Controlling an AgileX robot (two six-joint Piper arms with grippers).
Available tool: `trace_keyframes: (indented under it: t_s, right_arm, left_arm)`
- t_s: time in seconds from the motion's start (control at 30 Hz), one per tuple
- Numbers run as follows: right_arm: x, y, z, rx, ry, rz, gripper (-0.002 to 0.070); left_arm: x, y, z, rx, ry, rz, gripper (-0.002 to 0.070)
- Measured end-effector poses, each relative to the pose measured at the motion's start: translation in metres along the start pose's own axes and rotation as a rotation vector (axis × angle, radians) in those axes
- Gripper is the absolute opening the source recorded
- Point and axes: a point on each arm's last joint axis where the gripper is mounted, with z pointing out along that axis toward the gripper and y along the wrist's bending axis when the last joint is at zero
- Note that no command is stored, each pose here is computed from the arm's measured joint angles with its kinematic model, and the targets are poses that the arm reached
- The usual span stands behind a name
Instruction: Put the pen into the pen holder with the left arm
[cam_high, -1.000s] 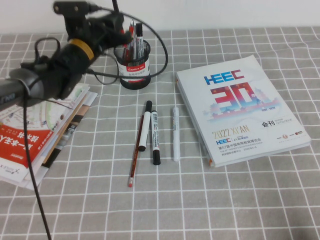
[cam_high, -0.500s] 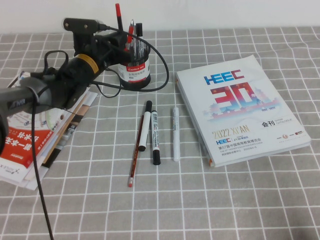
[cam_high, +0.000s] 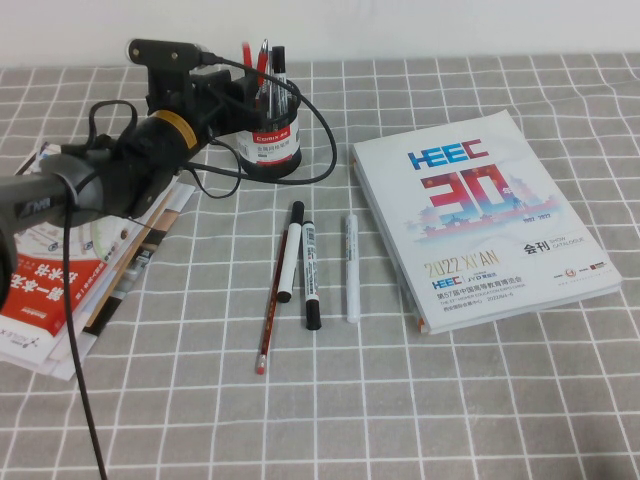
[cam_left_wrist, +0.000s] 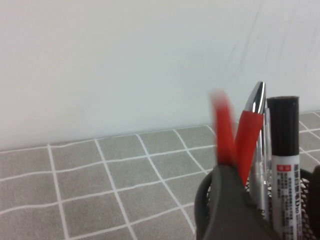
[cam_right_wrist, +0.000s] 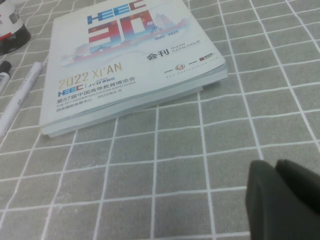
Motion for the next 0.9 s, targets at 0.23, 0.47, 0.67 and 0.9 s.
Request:
trace_keyframes:
  t_s: [0.23, 0.47, 0.67, 0.9]
  right_arm:
    - [0.0, 0.0, 0.0, 0.0, 0.0, 0.0, -0.0015]
    - [0.0, 0.0, 0.0, 0.0, 0.0, 0.0, -0.0015]
    - [0.0, 0.0, 0.0, 0.0, 0.0, 0.0, -0.0015]
    - [0.0, 0.0, 0.0, 0.0, 0.0, 0.0, -0.0015]
  left_arm:
    - [-0.007, 0.001, -0.004, -0.025, 0.04, 0.009, 0.0298]
    - [-0.076, -0.008, -0.039, -0.049, 0.075, 0.072, 0.0066]
    - [-0.136, -0.03, -0.116, -0.042, 0.016, 0.07, 0.0006]
    - [-0.123, -0.058, -0.221, -0.019, 0.024, 0.06, 0.0]
